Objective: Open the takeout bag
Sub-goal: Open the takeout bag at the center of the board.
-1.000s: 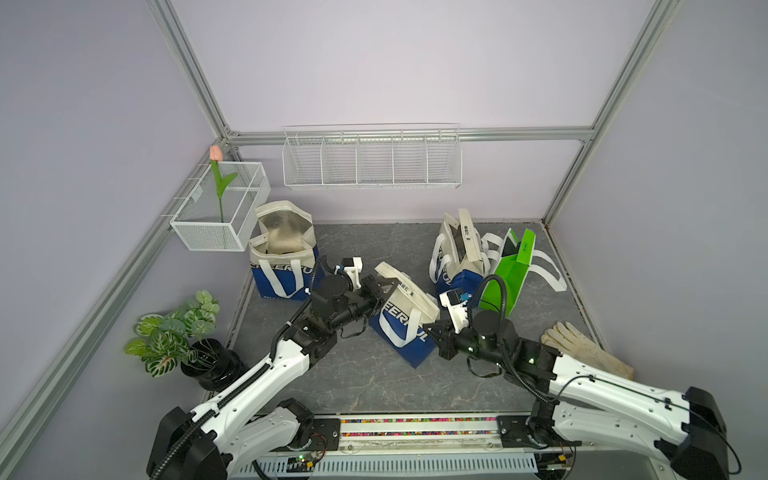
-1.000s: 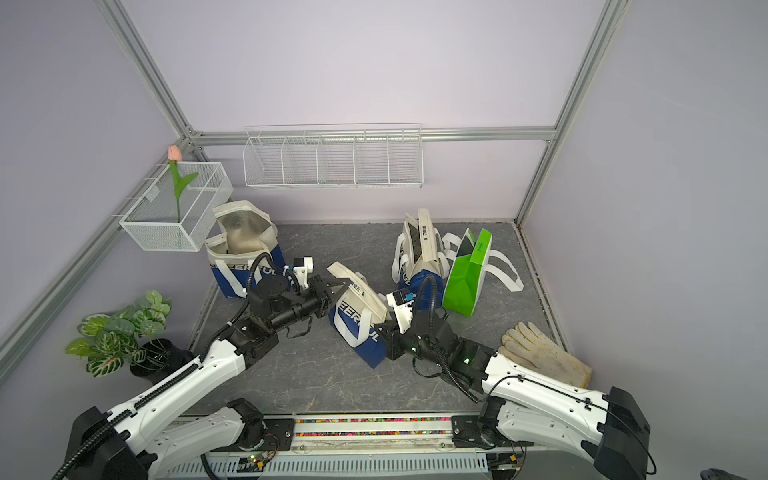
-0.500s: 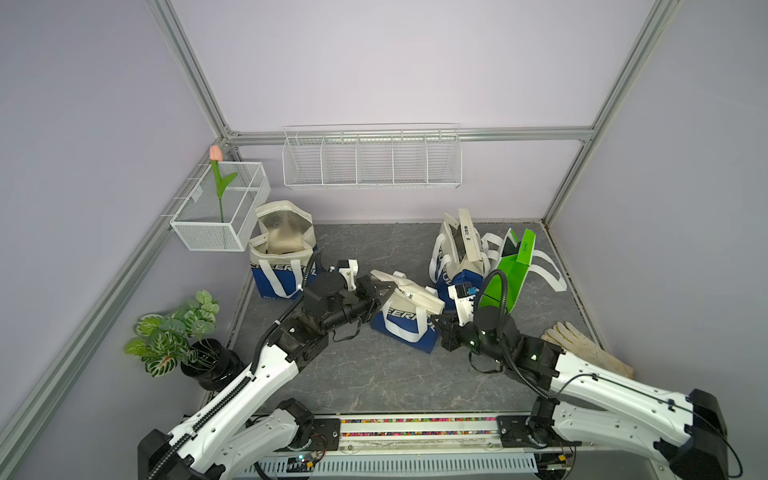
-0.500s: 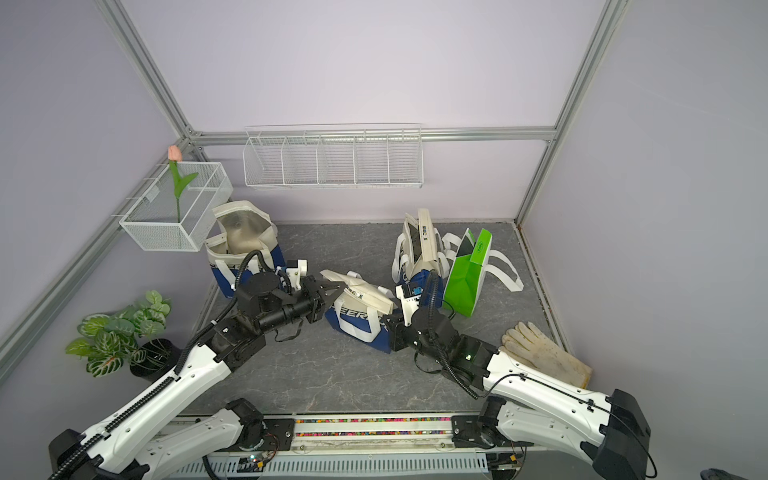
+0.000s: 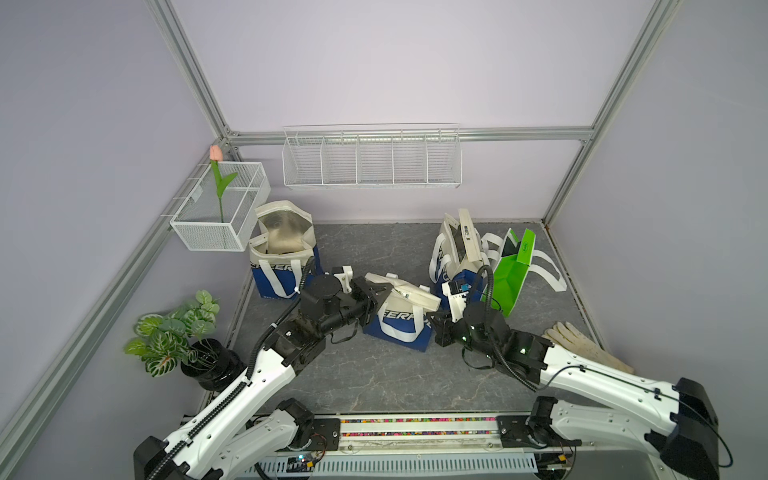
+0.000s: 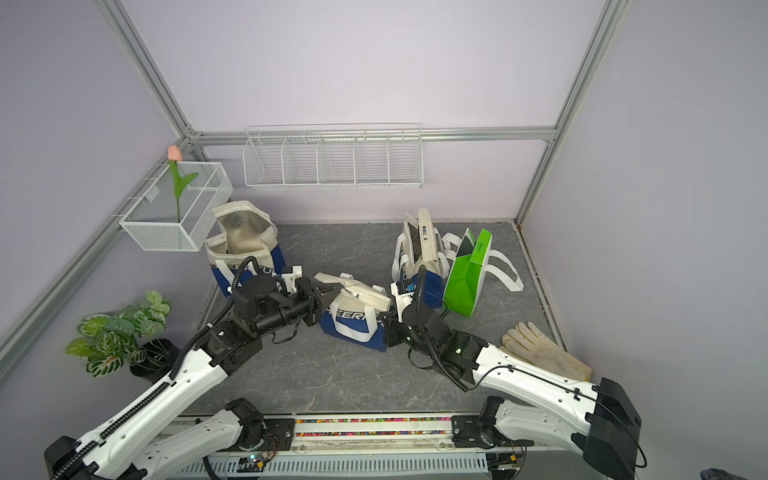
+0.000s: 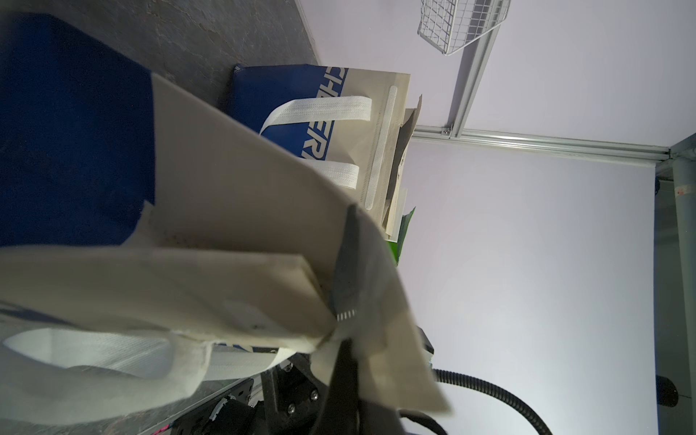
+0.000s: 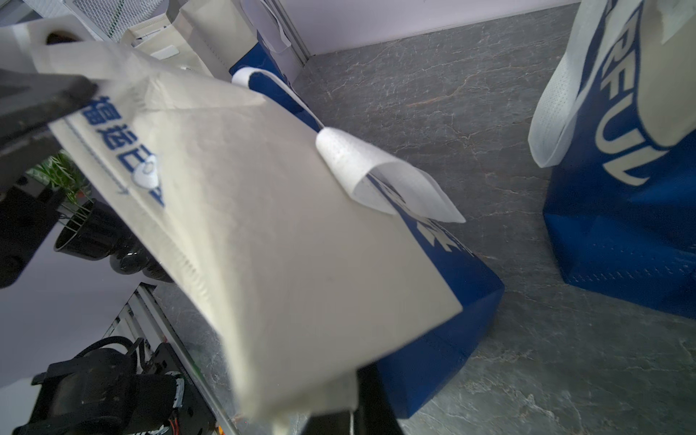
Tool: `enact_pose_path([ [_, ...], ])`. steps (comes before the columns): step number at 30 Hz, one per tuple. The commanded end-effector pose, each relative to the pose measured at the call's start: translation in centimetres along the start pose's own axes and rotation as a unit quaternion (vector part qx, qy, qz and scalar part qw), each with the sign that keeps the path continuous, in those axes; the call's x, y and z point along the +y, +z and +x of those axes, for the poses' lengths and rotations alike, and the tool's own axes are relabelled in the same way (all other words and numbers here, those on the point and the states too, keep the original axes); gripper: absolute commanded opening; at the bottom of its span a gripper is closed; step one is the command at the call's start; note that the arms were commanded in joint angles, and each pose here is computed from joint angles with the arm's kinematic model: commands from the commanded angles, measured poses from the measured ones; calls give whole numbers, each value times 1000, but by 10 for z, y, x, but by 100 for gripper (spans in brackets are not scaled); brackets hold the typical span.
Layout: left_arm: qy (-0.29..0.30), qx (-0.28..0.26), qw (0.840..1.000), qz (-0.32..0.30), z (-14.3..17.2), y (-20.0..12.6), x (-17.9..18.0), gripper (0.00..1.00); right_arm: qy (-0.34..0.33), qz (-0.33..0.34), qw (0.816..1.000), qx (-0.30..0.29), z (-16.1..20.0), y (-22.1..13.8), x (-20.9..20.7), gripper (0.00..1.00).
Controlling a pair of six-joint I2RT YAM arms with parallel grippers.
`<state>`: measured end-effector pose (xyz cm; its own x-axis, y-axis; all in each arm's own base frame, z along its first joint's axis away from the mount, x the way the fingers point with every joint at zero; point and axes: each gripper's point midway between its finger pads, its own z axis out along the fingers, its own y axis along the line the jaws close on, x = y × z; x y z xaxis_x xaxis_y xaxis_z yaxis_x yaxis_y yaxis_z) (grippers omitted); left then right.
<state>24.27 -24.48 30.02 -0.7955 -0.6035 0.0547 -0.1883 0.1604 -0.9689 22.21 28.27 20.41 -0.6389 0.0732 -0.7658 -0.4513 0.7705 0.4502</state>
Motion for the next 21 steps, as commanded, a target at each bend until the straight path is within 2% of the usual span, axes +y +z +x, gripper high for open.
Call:
enact_pose_path([
  [1,-6,-38,992,120,-12,-25,-69,0,-23,116,991,67,42,4,-57,7],
  [5,24,-49,996,70,-17,-14,-44,0,-48,35,997,49,31,3,-14,7],
  [9,38,-4,999,25,-9,11,-10,0,-68,-44,996,45,15,-7,34,7],
  [12,40,6,999,10,-8,23,9,1,-61,-82,994,39,6,-13,53,7],
  [16,52,10,998,17,-9,29,14,24,-49,-116,991,38,2,-18,67,7],
  [21,61,21,998,28,-6,33,10,39,-41,-124,991,40,4,-17,69,7],
])
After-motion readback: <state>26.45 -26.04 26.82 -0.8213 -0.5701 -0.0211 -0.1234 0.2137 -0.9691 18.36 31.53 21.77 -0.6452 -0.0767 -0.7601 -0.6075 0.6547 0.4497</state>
